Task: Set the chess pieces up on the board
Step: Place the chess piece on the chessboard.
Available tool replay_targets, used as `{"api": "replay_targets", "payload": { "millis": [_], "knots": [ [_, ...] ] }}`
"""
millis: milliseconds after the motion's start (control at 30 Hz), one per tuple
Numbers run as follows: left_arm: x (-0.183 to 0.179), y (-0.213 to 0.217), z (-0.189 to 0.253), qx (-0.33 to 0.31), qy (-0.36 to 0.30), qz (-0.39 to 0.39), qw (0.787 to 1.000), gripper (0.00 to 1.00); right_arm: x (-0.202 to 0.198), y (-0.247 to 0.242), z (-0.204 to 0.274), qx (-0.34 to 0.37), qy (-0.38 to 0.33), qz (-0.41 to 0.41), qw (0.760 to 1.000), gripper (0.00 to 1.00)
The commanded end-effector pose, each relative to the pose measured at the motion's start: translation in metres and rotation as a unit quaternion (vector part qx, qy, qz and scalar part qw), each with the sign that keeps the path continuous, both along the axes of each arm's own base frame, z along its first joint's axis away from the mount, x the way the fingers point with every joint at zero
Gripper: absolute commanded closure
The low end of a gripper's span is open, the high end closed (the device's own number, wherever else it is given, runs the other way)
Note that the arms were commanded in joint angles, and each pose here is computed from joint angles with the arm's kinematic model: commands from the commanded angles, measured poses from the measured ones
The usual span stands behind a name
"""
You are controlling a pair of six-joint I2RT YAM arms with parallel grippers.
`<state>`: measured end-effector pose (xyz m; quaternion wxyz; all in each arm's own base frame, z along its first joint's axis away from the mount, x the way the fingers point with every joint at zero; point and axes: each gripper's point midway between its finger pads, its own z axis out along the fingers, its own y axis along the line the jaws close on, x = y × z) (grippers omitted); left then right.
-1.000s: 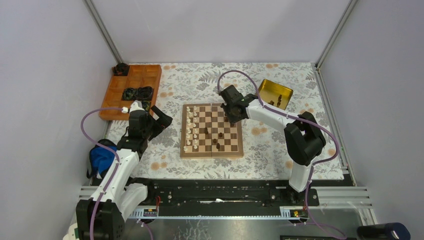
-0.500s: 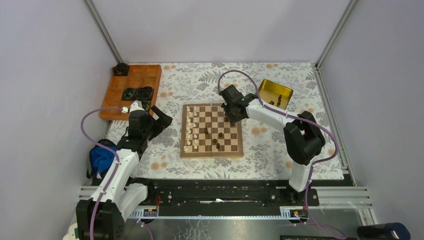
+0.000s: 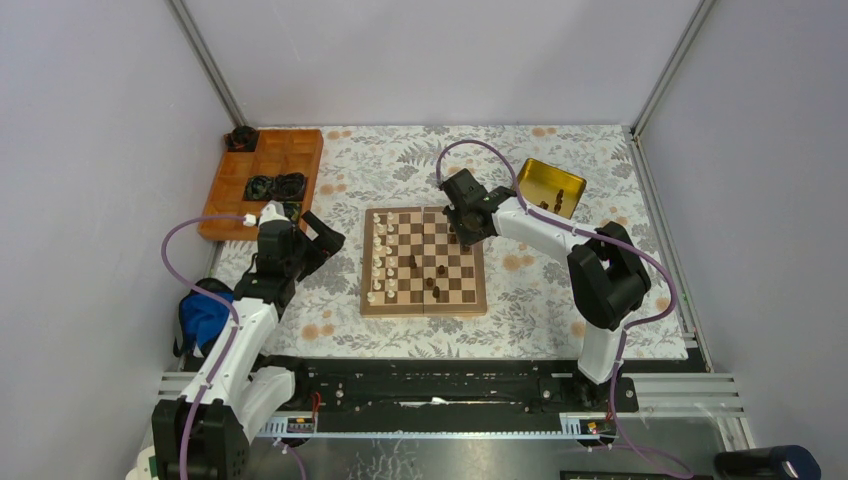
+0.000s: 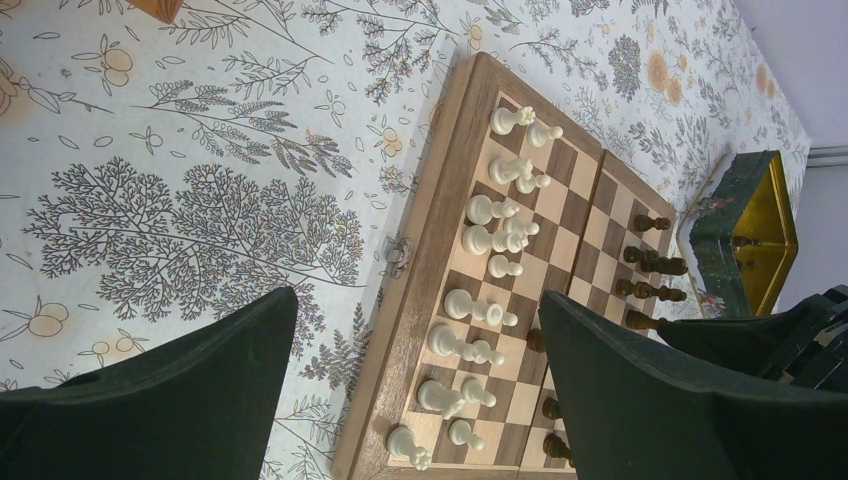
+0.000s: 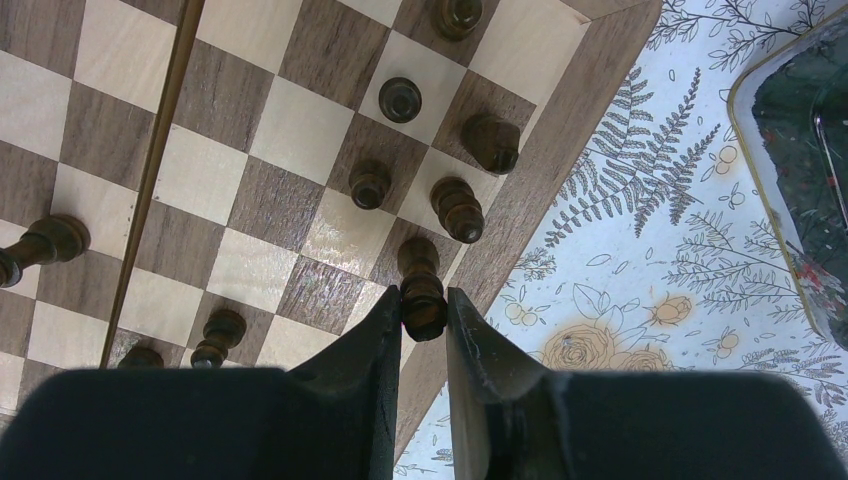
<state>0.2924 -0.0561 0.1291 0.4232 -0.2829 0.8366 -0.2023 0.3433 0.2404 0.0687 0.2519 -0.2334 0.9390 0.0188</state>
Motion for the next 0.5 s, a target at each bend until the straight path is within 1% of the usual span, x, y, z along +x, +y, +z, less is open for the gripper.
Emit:
{"api": "replay_targets", "payload": {
  "millis": [0, 133, 467],
  "knots": [
    [0.0006, 0.004, 0.0021, 0.007, -0.011, 0.004, 1.0, 0.01, 0.0084, -0.0013, 0.0103, 0.001, -0.014, -0.006, 1.0, 0.89],
    [0.0005, 0.004, 0.0028, 0.007, -0.012, 0.004, 1.0, 0.01, 0.0064, -0.0009, 0.0084, 0.002, -0.008, -0.005, 1.0, 0.87],
    [0.0005, 0.0036, 0.0048, 0.006, -0.014, 0.003, 1.0, 0.01, 0.0018, 0.0002, 0.0038, 0.004, 0.005, -0.002, 1.0, 0.72]
  ]
}}
